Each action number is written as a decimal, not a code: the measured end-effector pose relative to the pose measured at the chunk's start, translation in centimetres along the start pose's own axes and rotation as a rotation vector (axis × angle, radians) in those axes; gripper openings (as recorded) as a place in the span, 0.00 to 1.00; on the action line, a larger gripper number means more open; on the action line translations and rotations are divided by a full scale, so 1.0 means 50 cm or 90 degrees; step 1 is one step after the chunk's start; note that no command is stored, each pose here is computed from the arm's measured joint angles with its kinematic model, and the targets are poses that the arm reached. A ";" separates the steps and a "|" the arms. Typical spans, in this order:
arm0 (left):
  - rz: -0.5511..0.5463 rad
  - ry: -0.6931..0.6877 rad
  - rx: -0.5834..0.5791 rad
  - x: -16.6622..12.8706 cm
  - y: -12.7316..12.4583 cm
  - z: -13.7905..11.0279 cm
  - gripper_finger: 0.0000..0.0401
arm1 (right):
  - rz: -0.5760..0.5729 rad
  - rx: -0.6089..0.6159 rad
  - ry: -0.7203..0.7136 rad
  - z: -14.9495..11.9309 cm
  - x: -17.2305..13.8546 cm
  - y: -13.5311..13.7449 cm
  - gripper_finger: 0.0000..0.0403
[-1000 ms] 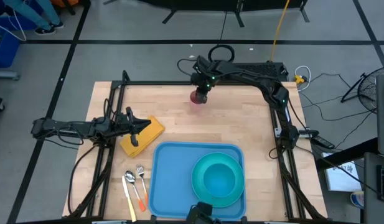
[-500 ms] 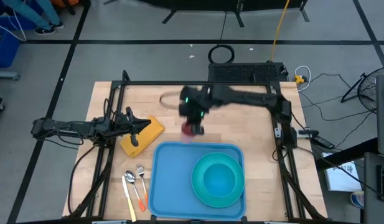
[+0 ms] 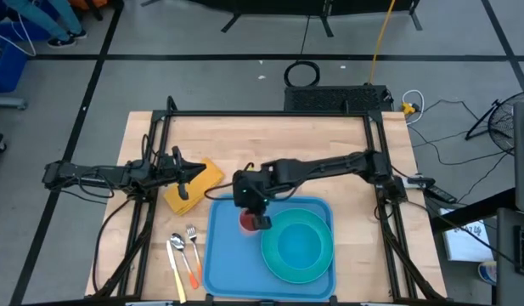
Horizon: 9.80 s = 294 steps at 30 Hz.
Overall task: Set up tray
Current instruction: Put the pink cup on the blue tray, then put the yellow napkin on the blue tray
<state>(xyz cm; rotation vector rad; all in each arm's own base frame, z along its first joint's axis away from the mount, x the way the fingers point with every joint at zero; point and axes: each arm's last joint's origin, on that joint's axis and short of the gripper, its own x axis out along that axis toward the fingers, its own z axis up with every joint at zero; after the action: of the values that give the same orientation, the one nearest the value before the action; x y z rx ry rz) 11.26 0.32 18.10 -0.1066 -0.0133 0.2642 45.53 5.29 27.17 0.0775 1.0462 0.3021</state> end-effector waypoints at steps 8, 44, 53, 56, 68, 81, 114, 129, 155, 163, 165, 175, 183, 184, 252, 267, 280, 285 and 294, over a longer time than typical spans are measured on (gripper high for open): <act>-0.003 0.000 -0.005 0.000 0.000 0.000 0.08 | -0.009 0.026 0.058 -0.018 0.078 -0.023 0.00; -0.002 -0.001 -0.019 0.000 0.000 0.000 0.08 | -0.079 0.082 0.119 -0.054 0.111 -0.059 0.00; -0.002 0.000 -0.021 0.000 0.000 0.000 0.08 | -0.079 0.080 0.101 -0.049 0.105 -0.058 0.05; -0.002 0.000 -0.021 0.000 0.000 0.000 0.08 | -0.085 0.085 0.112 -0.053 0.106 -0.058 0.09; -0.002 0.005 -0.020 0.000 0.000 -0.002 0.08 | -0.082 0.081 0.093 -0.046 0.086 -0.050 0.34; -0.013 0.011 -0.018 0.000 -0.001 -0.003 0.08 | -0.076 -0.005 -0.075 -0.006 -0.125 0.008 0.45; -0.018 0.014 -0.020 0.000 -0.002 -0.004 0.08 | -0.202 -0.088 -0.589 -0.567 -0.249 0.048 0.00; 0.089 0.060 -0.068 0.006 0.007 0.006 0.01 | -0.329 -0.106 -0.625 -0.636 -0.198 -0.009 0.00; 0.217 0.677 -0.093 0.176 0.187 0.038 0.32 | -0.336 -0.194 -0.605 -0.636 -0.197 -0.006 0.00; 0.134 0.700 -0.128 0.171 0.218 0.022 0.71 | -0.328 -0.179 -0.599 -0.638 -0.194 -0.007 0.00; 0.150 0.707 -0.120 0.171 0.225 0.018 0.80 | -0.328 -0.180 -0.598 -0.638 -0.194 -0.007 0.00; 0.158 0.834 -0.118 0.180 0.254 -0.052 0.91 | -0.330 -0.185 -0.593 -0.638 -0.193 -0.007 0.00; 0.164 0.877 -0.131 0.193 0.262 -0.084 0.82 | -0.333 -0.184 -0.592 -0.639 -0.193 -0.008 0.00; 0.167 0.874 -0.131 0.193 0.260 -0.084 0.80 | -0.334 -0.184 -0.592 -0.639 -0.194 -0.008 0.00; 0.093 0.166 -0.061 0.068 -0.513 0.282 0.01 | -0.325 -0.138 -0.621 -0.636 -0.201 -0.012 0.00; 0.128 0.173 -0.311 0.086 -0.663 0.133 0.01 | -0.299 -0.091 -0.659 -0.632 -0.207 -0.011 0.00; 0.214 0.208 -0.432 0.092 -0.661 0.050 0.01 | -0.289 -0.075 -0.666 -0.632 -0.207 -0.010 0.00; 0.303 0.301 -0.418 0.083 -0.630 0.026 0.01 | -0.297 -0.088 -0.665 -0.631 -0.208 -0.010 0.00; 0.430 0.438 -0.367 0.102 -0.575 -0.013 0.02 | -0.298 -0.089 -0.677 -0.630 -0.211 -0.010 0.00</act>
<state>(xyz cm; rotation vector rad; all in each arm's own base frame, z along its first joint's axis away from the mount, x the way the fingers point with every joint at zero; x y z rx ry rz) 23.69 -26.00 20.49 -0.7780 0.6445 0.8837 13.63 -0.67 20.12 -0.1271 -0.0313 -0.1099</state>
